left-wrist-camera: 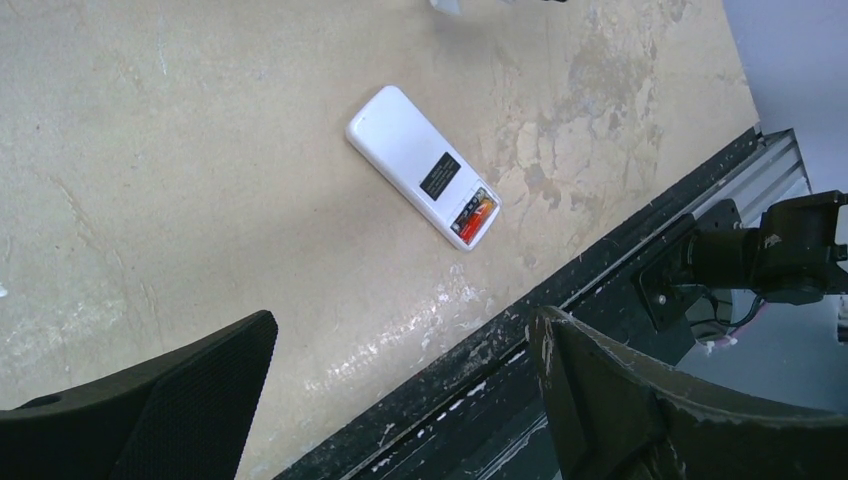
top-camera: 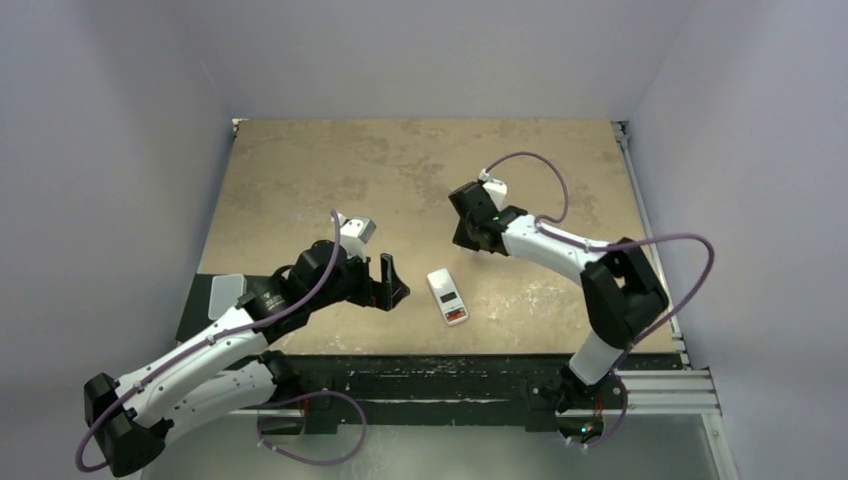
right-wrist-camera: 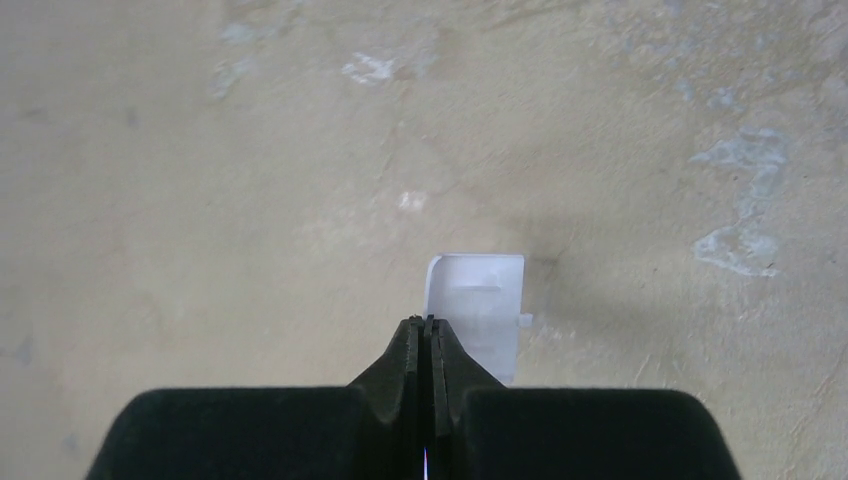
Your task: Load the batteries into the remote control
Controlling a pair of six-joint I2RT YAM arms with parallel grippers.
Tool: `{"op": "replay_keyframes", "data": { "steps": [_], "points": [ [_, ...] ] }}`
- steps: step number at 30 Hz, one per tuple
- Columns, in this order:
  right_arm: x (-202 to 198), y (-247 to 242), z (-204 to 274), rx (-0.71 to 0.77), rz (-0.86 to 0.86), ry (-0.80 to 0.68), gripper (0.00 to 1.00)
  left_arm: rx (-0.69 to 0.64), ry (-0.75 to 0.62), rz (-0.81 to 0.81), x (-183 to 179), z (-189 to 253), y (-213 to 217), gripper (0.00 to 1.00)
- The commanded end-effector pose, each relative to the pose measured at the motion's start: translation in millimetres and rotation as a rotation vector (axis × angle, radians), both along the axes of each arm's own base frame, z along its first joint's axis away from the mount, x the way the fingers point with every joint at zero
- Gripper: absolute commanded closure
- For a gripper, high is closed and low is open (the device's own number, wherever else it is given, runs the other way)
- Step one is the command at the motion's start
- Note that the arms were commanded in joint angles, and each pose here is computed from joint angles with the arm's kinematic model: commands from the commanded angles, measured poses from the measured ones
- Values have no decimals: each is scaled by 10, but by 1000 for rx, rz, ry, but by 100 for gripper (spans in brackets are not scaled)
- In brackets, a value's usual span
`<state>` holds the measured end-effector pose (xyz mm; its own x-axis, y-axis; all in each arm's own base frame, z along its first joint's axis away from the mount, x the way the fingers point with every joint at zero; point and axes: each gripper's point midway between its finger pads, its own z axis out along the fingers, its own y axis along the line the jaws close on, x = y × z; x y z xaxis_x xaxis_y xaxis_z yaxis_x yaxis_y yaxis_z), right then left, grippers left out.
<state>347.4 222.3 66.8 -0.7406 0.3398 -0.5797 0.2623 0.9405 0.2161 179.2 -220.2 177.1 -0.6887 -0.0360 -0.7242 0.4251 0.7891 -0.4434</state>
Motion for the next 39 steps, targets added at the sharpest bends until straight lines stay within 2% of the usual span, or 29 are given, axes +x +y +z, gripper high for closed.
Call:
{"op": "replay_keyframes", "data": {
  "steps": [1, 7, 13, 17, 28, 39],
  "points": [
    [-174, 273, 358, 179, 186, -74, 100, -63, -17, 15, 57, 50, -89, 1],
    [-575, 451, 764, 367, 405, -156, 100, -187, -13, -48, 14, 194, -293, 5],
    [-1034, 611, 1311, 571, 627, -243, 100, -329, 26, -109, -37, 293, -487, 16],
    [-1319, 636, 1663, 688, 733, -304, 100, -454, 31, -145, -58, 465, -591, 20],
    [-1877, 622, 2611, 980, 914, -464, 100, -845, 8, -277, -205, 1183, -616, 26],
    [-2365, 522, 3314, 1323, 1084, -577, 100, -1183, -59, -508, -619, 1946, -424, 32]
  ]
}}
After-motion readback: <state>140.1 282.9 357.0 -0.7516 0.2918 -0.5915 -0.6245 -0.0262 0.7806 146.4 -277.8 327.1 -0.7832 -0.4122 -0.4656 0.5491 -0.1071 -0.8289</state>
